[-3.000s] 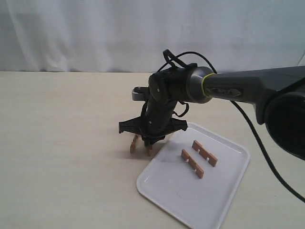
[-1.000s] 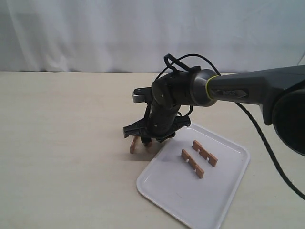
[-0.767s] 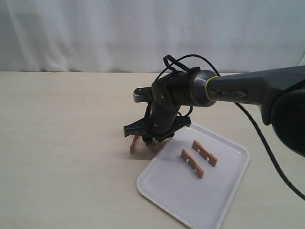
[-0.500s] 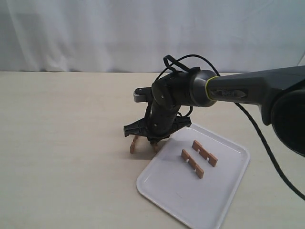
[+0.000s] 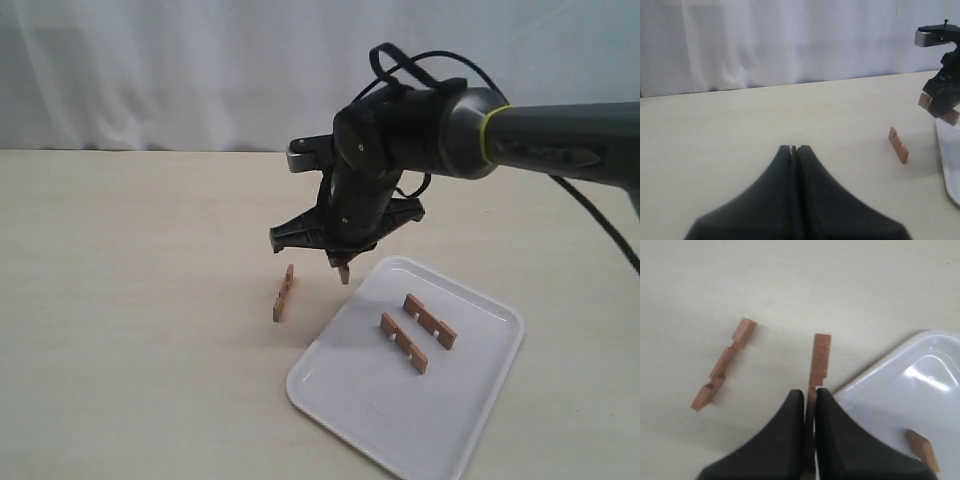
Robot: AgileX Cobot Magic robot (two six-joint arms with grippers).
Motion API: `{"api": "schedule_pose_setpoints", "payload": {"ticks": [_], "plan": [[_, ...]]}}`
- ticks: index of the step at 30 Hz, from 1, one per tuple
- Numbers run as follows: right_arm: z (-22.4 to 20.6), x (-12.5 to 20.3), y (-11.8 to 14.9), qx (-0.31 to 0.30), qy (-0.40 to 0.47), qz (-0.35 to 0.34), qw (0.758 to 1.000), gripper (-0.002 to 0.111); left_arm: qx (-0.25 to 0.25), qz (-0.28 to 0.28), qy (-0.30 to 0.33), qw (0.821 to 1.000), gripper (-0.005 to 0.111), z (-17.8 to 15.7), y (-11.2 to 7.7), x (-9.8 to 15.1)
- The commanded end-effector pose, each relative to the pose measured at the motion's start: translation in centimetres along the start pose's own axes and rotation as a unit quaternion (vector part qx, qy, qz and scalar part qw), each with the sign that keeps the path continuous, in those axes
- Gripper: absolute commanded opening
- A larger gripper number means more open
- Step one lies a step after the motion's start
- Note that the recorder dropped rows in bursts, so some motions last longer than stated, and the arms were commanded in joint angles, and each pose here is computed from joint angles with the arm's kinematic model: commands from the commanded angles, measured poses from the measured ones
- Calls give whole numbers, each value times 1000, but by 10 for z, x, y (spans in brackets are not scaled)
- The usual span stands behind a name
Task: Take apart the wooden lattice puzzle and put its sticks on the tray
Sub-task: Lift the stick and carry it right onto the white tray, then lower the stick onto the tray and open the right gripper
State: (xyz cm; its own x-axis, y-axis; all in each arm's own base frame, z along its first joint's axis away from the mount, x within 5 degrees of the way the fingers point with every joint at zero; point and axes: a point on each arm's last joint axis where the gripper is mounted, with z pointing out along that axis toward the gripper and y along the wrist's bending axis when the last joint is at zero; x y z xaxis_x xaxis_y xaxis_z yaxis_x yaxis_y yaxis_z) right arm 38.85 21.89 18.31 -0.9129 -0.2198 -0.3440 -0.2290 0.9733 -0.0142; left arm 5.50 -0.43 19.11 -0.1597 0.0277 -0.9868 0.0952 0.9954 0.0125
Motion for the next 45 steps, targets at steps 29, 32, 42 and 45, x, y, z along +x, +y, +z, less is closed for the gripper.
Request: {"api": "schedule_pose_setpoints", "payload": {"ticks": [29, 32, 42, 45], "plan": [[1, 62, -133, 18, 18, -191, 981, 4, 0, -1, -4, 1000, 0, 0, 0, 0], [15, 66, -134, 17, 37, -197, 980, 4, 0, -1, -4, 1000, 0, 0, 0, 0], [34, 69, -132, 11, 47, -189, 981, 4, 0, -1, -4, 1000, 0, 0, 0, 0], [35, 69, -132, 12, 42, -169, 985, 4, 0, -1, -4, 1000, 0, 0, 0, 0]]}}
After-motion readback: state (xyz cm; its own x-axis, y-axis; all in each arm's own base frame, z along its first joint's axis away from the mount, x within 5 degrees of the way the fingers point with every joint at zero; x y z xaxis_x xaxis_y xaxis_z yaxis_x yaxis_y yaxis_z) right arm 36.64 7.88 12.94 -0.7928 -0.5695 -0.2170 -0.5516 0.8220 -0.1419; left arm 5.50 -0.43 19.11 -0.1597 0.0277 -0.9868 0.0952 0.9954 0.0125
